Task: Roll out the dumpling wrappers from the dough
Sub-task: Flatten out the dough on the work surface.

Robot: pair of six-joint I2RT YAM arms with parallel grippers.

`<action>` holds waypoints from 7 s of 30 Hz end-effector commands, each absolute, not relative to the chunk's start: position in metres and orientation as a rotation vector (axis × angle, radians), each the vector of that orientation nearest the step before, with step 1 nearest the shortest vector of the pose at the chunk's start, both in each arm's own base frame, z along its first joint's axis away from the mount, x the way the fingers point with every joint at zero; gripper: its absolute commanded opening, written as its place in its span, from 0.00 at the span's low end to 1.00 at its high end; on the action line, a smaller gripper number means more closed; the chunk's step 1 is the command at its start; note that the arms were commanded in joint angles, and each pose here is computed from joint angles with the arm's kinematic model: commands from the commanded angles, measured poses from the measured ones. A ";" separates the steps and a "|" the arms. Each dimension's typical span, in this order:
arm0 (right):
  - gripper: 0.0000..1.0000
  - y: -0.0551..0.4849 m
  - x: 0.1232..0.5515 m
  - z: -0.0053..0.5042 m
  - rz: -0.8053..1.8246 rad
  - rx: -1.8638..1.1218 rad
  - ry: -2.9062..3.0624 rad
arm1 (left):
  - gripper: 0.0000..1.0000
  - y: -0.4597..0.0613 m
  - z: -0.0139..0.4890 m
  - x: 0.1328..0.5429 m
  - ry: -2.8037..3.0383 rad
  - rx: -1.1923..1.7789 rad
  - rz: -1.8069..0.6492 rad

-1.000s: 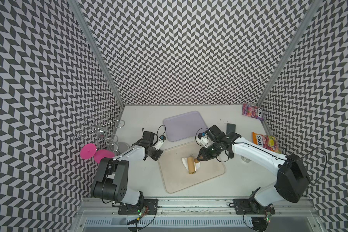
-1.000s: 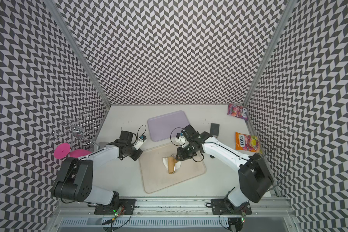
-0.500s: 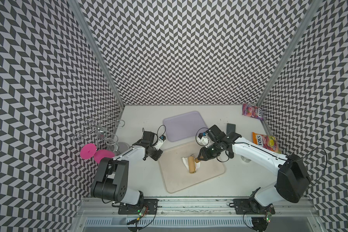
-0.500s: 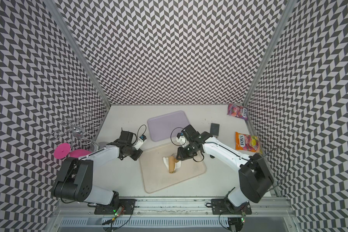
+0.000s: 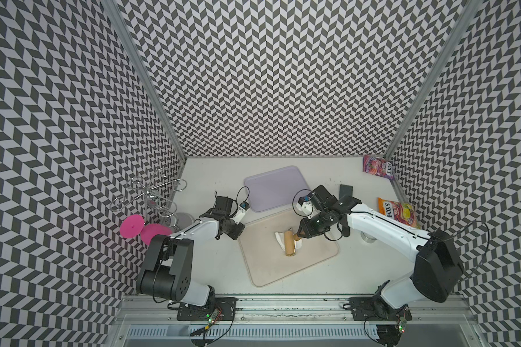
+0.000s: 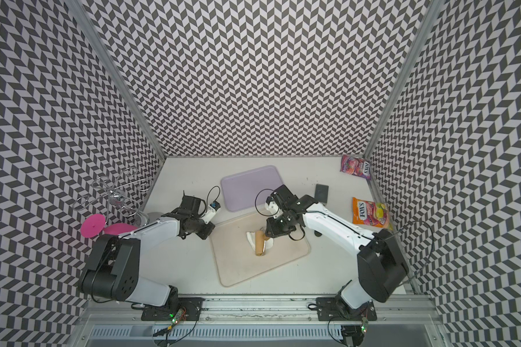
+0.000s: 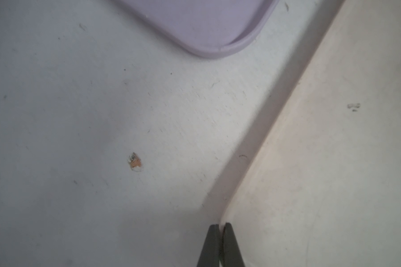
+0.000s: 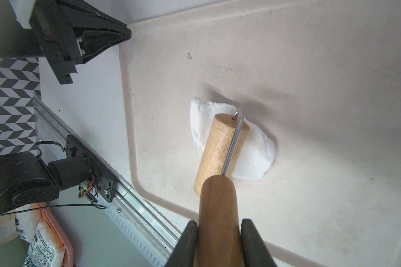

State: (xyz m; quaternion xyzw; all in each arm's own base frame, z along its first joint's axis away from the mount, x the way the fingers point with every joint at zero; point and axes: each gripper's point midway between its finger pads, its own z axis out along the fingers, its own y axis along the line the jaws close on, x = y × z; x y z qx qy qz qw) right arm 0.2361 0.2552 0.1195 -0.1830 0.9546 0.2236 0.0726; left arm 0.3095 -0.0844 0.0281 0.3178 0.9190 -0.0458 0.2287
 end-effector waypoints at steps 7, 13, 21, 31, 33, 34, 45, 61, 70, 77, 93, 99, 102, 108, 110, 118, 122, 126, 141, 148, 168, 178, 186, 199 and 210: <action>0.00 0.160 0.247 0.069 -0.097 -0.450 3.017 | 0.00 -0.051 0.005 0.294 2.594 1.011 0.071; 0.00 0.162 0.250 0.071 -0.103 -0.467 3.018 | 0.00 -0.034 0.002 0.293 2.606 1.035 0.125; 0.00 0.159 0.255 0.078 -0.146 -0.460 3.005 | 0.00 -0.025 0.001 0.291 2.611 1.050 0.144; 0.00 0.150 0.258 0.088 -0.249 -0.449 3.001 | 0.00 -0.025 0.005 0.295 2.604 1.042 0.140; 0.00 0.149 0.259 0.088 -0.265 -0.446 2.999 | 0.00 -0.025 0.006 0.296 2.601 1.040 0.142; 0.00 0.148 0.259 0.089 -0.274 -0.442 2.995 | 0.00 -0.026 0.006 0.296 2.602 1.041 0.141; 0.00 0.144 0.269 0.103 -0.332 -0.401 2.948 | 0.00 -0.028 0.012 0.299 2.590 1.030 0.127; 0.00 0.276 0.268 0.201 0.755 -0.605 2.649 | 0.00 -0.055 0.023 0.302 2.545 1.010 -0.031; 0.00 0.292 0.265 0.182 0.847 -0.671 2.670 | 0.00 -0.059 0.024 0.301 2.548 0.994 -0.053; 0.00 0.299 0.270 0.159 0.840 -0.706 2.710 | 0.00 -0.063 0.026 0.302 2.544 0.988 -0.059; 0.00 0.299 0.265 0.097 0.799 -0.695 2.840 | 0.00 -0.081 0.024 0.299 2.538 0.982 -0.104; 0.00 0.291 0.268 0.080 0.694 -0.650 2.891 | 0.00 -0.085 0.025 0.299 2.534 0.975 -0.113; 0.00 0.288 0.269 0.073 0.642 -0.639 2.910 | 0.00 -0.086 0.026 0.299 2.532 0.972 -0.113; 0.00 0.288 0.269 0.052 0.468 -0.650 2.947 | 0.00 -0.088 0.026 0.298 2.532 0.968 -0.127; 0.00 0.291 0.267 0.046 0.436 -0.665 2.952 | 0.00 -0.089 0.026 0.298 2.531 0.964 -0.128; 0.00 0.321 0.265 0.048 0.474 -0.725 2.919 | 0.00 -0.093 0.025 0.296 2.533 0.963 -0.144; 0.00 0.354 0.260 0.075 0.622 -0.834 2.834 | 0.00 -0.093 0.025 0.296 2.531 0.961 -0.140; 0.00 0.388 0.248 0.139 0.877 -0.948 2.651 | 0.00 -0.092 0.025 0.296 2.534 0.957 -0.138; 0.00 0.294 0.271 0.204 0.630 -0.704 2.628 | 0.00 -0.091 0.025 0.298 2.532 0.950 -0.130; 0.00 0.280 0.268 0.180 0.576 -0.708 2.700 | 0.00 -0.091 0.026 0.298 2.530 0.947 -0.128; 0.00 0.282 0.268 0.072 0.488 -0.722 2.935 | 0.00 -0.091 0.028 0.298 2.525 0.946 -0.125; 0.00 0.280 0.266 0.041 0.464 -0.703 2.994 | 0.00 -0.091 0.029 0.299 2.520 0.944 -0.122; 0.00 0.280 0.264 0.023 0.460 -0.707 3.025 | 0.00 -0.091 0.030 0.299 2.519 0.944 -0.123; 0.00 0.296 0.257 0.027 0.608 -0.759 3.006 | 0.00 -0.093 0.028 0.298 2.523 0.946 -0.137; 0.00 0.318 0.247 0.059 0.856 -0.803 2.945 | 0.00 -0.092 0.028 0.298 2.523 0.947 -0.135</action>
